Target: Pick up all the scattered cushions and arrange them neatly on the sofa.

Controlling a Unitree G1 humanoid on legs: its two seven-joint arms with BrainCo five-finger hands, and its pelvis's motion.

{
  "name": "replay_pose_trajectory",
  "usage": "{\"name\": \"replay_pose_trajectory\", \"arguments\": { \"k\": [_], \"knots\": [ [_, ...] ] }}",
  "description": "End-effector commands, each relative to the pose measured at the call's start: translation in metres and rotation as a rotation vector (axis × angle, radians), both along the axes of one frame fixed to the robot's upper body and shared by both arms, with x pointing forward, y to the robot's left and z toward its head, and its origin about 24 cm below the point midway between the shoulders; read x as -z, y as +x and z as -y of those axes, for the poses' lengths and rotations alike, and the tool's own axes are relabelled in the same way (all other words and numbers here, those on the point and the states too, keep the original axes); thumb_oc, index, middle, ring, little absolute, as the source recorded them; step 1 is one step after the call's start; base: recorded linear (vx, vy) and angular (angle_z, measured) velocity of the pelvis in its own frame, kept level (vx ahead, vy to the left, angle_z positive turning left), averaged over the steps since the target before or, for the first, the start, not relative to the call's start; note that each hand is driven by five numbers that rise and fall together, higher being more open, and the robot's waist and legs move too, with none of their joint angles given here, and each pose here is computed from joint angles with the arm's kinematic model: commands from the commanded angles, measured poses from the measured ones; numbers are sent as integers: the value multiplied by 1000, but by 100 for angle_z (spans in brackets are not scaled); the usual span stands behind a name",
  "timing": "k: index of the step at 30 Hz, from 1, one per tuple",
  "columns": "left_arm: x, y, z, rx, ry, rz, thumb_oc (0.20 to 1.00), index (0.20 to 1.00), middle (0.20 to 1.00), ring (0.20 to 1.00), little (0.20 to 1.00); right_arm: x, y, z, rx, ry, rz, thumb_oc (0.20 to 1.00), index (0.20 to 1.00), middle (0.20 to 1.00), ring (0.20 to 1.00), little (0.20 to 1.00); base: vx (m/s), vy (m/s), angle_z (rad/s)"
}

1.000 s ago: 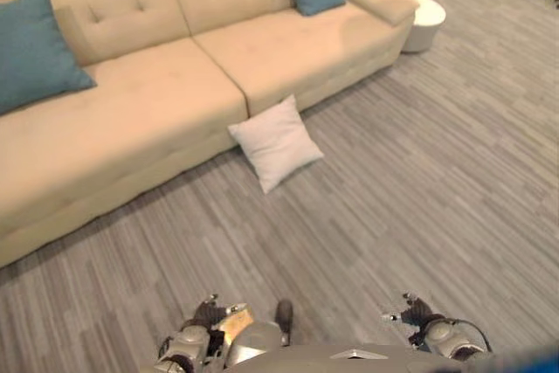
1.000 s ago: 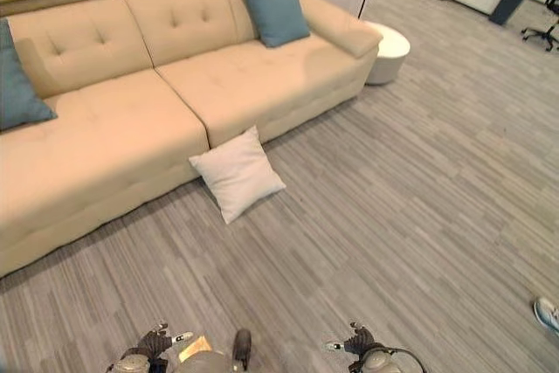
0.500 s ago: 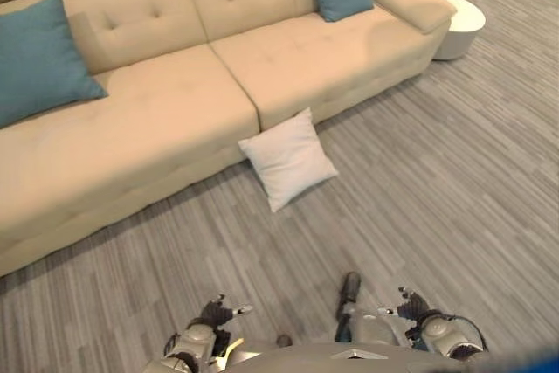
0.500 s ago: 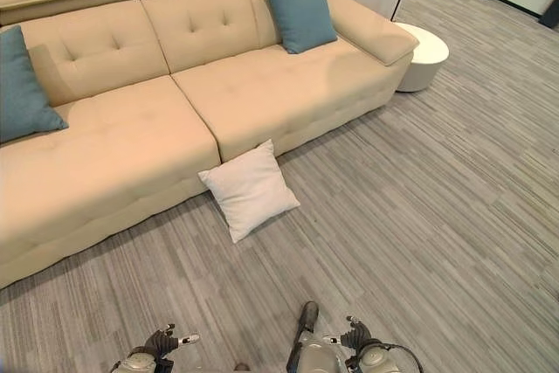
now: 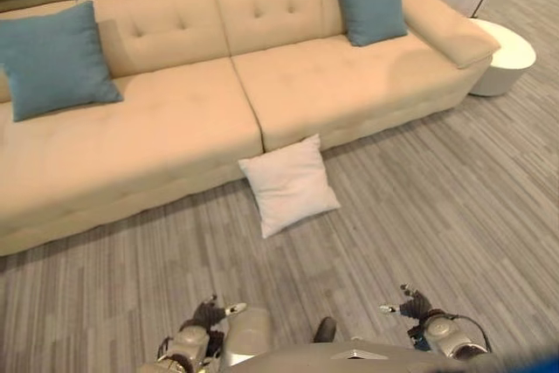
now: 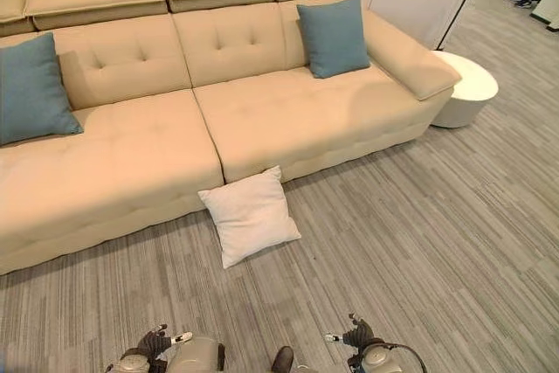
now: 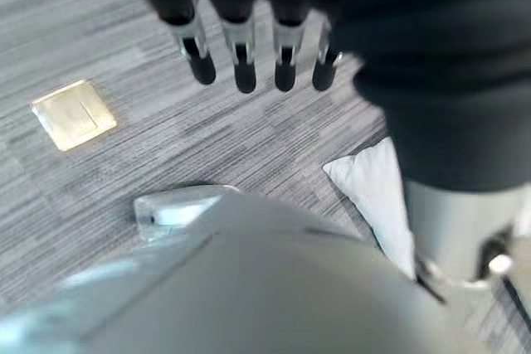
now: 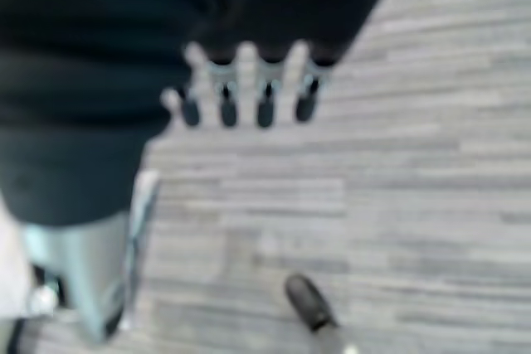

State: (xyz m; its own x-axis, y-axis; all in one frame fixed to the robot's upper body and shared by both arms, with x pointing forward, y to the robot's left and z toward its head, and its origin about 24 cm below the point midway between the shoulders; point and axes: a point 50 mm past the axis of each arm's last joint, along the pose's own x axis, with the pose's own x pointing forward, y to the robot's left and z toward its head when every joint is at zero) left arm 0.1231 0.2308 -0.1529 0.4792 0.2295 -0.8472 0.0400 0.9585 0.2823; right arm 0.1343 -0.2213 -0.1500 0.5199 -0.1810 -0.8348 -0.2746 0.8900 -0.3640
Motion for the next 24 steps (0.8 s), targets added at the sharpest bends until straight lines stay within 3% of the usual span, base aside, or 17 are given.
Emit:
{"name": "replay_pose_trajectory", "arguments": {
  "k": [1, 10, 13, 24],
  "knots": [
    [4, 0, 22, 58, -36, 1, 1000, 1000, 1000, 1000, 1000, -6, 2, 20, -3, -52, 24, 1000, 1000, 1000, 1000, 1000, 212, 17, 6],
    [8, -20, 9, 7, -27, -61, 1000, 1000, 1000, 1000, 1000, 1, -10, 13, -28, -33, -31, 1000, 1000, 1000, 1000, 1000, 207, 87, -24],
    [5, -12, 5, 20, -11, -39, 1000, 1000, 1000, 1000, 1000, 0, -5, 10, -40, -26, -23, 1000, 1000, 1000, 1000, 1000, 102, 146, -9],
    [0, 1, 1, 45, 12, -2, 1000, 1000, 1000, 1000, 1000, -3, 0, 14, 11, -21, 5, 1000, 1000, 1000, 1000, 1000, 120, -48, 56]
  ]
}}
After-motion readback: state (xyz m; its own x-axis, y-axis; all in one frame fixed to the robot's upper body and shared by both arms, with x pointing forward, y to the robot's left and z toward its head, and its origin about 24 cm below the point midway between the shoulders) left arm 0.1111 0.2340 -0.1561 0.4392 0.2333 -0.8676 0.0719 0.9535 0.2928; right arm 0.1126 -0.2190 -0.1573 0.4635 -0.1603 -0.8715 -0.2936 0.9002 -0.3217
